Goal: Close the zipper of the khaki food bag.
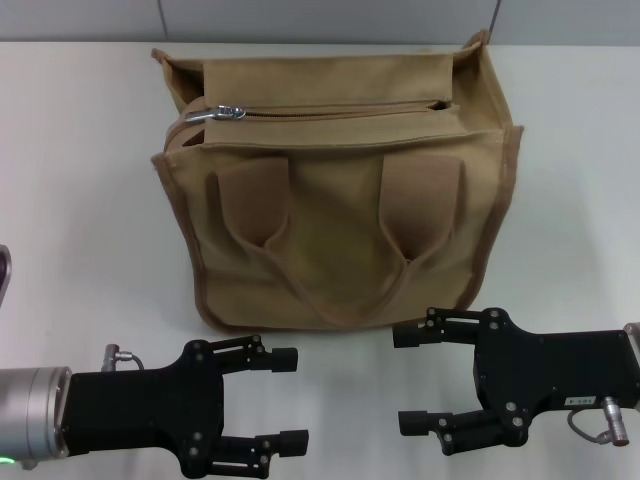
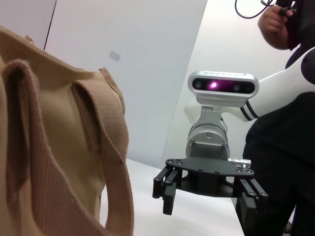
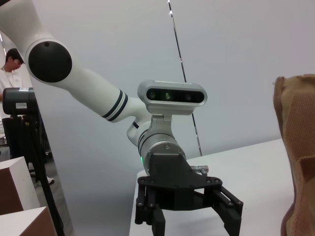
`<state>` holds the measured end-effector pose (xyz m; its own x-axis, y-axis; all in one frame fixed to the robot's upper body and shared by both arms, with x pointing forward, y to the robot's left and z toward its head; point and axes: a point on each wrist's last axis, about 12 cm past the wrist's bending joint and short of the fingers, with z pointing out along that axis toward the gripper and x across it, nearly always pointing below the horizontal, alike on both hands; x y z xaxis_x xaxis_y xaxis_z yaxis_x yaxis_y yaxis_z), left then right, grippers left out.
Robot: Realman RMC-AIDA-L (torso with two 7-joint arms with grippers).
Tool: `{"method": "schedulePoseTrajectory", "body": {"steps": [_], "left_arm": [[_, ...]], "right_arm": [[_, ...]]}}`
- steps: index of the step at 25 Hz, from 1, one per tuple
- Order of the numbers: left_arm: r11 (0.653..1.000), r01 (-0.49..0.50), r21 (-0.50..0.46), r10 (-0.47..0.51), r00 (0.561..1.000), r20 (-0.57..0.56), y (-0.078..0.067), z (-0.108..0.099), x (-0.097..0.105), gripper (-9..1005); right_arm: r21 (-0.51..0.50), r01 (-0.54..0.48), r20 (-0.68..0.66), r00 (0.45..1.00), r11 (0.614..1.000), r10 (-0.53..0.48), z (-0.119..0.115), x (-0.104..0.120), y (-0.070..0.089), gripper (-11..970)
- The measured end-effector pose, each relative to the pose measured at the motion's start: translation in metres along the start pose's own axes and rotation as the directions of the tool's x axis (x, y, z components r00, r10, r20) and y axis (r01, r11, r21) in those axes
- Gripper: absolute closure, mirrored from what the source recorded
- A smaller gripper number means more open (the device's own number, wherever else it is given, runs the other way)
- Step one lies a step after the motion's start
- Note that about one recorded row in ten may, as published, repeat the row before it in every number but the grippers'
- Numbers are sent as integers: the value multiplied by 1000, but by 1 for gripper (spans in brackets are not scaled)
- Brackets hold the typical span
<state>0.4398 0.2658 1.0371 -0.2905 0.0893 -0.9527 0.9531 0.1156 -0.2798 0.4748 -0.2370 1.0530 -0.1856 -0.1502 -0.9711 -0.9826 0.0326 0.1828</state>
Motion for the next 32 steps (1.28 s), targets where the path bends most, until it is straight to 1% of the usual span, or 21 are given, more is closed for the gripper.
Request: {"method": "schedulePoseTrajectory", "body": {"steps": [11, 16, 17, 18, 19, 20, 21, 23, 24, 25, 26, 27, 28, 29, 30, 31, 32], "left_arm": [[1000, 0, 2, 0, 1000, 2, 0, 0, 0, 178], [1000, -5, 4, 5, 1000, 25, -1, 0, -3, 177], [1000, -24, -5, 24, 997, 69, 0, 4, -7, 177], [998, -66, -21, 68, 989, 129, 0, 7, -12, 177], [996, -82, -28, 85, 986, 147, 0, 7, -14, 177], [989, -136, -65, 147, 962, 230, -2, 6, -19, 177], [980, -169, -103, 192, 935, 299, -4, 4, -23, 178], [957, -212, -199, 277, 870, 408, -6, 1, -29, 178], [957, -212, -199, 277, 870, 408, -6, 1, -29, 178], [923, -212, -322, 352, 806, 477, -4, -5, -34, 178], [923, -212, -322, 352, 806, 477, -4, -5, -34, 178], [910, -198, -364, 369, 787, 495, -3, -8, -35, 178], [870, -150, -469, 414, 739, 532, 0, -17, -37, 177], [870, -150, -469, 414, 739, 532, 0, -17, -37, 177], [829, -97, -550, 445, 711, 545, 3, -25, -37, 177], [802, -68, -593, 460, 704, 541, 5, -30, -36, 177], [781, -47, -623, 465, 709, 530, 7, -34, -34, 177]], "right_arm": [[6, -3, -5, 1000, 1000, 3, 1, 1, -1, 143], [5, -5, -4, 1000, 1000, 5, 2, 1, -1, 143], [5, -5, -4, 1000, 1000, 5, 2, 1, -1, 143], [5, -5, -4, 1000, 1000, 5, 2, 1, -1, 143], [6, -5, -4, 1000, 1000, 5, 2, 1, -1, 143], [10, -7, -5, 1000, 1000, 7, 2, 2, -1, 143], [15, -8, -7, 1000, 1000, 8, 2, 2, -1, 143], [17, -8, -8, 1000, 1000, 8, 2, 3, -2, 143], [17, -8, -8, 1000, 1000, 8, 2, 3, -2, 143], [17, -9, -10, 1000, 1000, 9, 2, 3, -2, 143], [17, -9, -10, 1000, 1000, 9, 2, 3, -2, 143], [17, -9, -10, 1000, 1000, 10, 2, 3, -1, 143], [17, -11, -10, 1000, 1000, 11, 2, 3, -1, 143], [17, -11, -10, 1000, 1000, 11, 2, 3, -1, 143], [18, -14, -9, 1000, 1000, 14, 3, 4, -1, 143], [19, -15, -9, 1000, 1000, 15, 3, 4, -1, 143], [19, -15, -9, 1000, 1000, 15, 3, 4, -1, 143]]}}
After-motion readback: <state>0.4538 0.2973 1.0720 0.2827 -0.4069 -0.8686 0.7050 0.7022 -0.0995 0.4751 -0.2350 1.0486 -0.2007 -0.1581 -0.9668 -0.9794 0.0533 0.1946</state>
